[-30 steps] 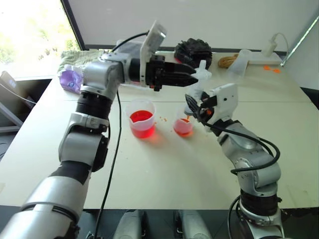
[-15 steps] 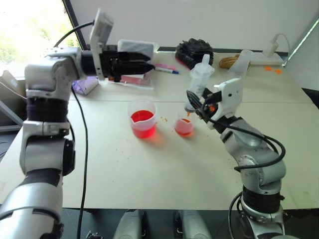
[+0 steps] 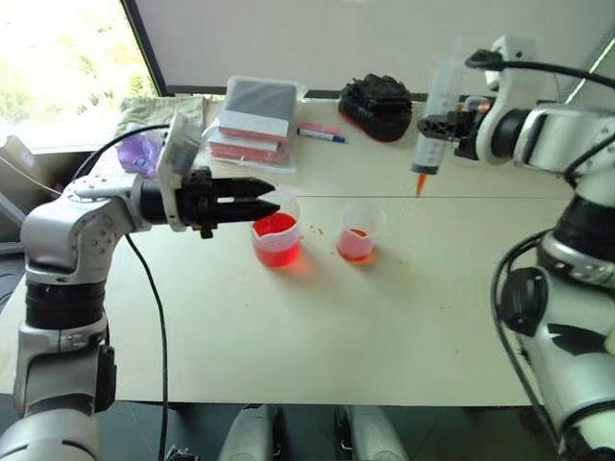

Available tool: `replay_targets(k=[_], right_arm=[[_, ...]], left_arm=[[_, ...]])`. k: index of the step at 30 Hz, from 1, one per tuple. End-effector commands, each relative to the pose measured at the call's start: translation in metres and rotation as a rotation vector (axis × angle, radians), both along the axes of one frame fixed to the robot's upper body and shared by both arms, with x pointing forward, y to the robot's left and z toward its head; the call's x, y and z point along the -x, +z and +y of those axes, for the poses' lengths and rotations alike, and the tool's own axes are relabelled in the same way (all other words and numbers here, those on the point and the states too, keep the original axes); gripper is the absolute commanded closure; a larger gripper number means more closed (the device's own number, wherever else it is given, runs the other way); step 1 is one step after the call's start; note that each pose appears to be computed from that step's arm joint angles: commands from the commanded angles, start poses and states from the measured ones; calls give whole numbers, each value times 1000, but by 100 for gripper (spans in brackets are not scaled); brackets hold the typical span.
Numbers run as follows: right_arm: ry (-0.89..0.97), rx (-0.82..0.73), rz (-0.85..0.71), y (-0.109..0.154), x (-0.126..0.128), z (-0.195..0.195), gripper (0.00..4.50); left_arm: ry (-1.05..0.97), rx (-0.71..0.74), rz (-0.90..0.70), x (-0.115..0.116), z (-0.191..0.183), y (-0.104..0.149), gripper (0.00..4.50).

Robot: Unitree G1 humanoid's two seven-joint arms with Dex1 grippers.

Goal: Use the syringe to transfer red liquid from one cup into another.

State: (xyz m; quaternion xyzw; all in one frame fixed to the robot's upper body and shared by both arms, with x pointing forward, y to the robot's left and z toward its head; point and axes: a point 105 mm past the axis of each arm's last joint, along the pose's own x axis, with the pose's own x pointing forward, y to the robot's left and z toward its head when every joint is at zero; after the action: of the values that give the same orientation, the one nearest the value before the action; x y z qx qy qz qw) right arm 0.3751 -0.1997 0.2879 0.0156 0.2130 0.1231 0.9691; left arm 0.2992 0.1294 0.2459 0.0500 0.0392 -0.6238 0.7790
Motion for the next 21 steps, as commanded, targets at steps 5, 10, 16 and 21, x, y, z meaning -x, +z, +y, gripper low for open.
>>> replay_targets(k=[5, 10, 16, 21], right_arm=[[-23, 191, 367, -58, 7, -31, 316], [-9, 223, 589, -107, 16, -34, 316], [16, 189, 658, -122, 12, -18, 316], [-45, 187, 686, -128, 5, -14, 316]], left_arm=[[-25, -65, -76, 5, -3, 4, 230], [-8, -63, -89, -1, -4, 10, 230], [-3, -77, -94, -1, -3, 12, 230], [-7, -84, -93, 2, -3, 13, 230]])
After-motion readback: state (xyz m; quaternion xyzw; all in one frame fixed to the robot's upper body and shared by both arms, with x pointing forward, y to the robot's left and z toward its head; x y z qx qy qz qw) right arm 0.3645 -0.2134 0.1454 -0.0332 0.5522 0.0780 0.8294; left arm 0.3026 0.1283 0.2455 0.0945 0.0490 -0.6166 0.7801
